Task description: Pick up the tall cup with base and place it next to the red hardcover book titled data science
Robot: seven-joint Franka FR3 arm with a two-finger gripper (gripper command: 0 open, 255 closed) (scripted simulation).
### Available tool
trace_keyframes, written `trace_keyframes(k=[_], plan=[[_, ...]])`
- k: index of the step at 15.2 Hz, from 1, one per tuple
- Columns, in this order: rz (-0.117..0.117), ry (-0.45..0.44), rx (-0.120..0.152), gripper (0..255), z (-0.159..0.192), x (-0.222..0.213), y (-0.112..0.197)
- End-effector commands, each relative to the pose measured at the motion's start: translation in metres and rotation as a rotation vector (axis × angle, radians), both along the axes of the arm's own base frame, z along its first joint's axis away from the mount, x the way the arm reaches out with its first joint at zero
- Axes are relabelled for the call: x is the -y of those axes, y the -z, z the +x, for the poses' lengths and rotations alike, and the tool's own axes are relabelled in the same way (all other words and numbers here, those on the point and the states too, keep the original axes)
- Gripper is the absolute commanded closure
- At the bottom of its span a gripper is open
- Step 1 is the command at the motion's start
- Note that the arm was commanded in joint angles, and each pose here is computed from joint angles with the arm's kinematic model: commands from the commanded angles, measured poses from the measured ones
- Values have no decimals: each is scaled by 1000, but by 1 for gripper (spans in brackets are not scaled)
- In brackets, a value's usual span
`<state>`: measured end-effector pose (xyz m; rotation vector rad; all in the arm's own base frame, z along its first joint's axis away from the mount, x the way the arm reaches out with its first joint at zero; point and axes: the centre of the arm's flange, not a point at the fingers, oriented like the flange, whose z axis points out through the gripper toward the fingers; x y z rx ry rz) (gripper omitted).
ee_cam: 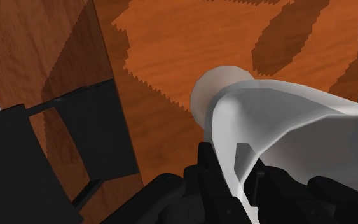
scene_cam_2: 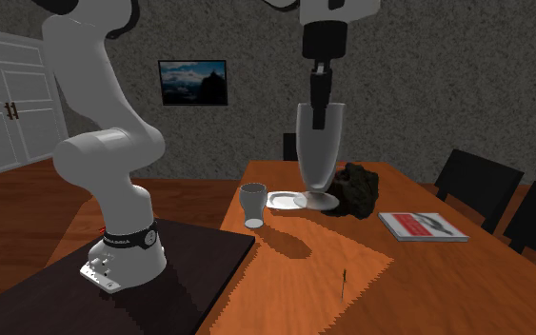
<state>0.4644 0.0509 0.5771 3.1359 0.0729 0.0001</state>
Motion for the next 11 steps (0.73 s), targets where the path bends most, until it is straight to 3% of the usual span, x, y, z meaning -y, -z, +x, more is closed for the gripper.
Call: trace_keyframes(k=[1, 11], plan=[[1, 1, 2, 255, 16, -18, 12], [1, 1, 2, 255, 87, -113, 69]])
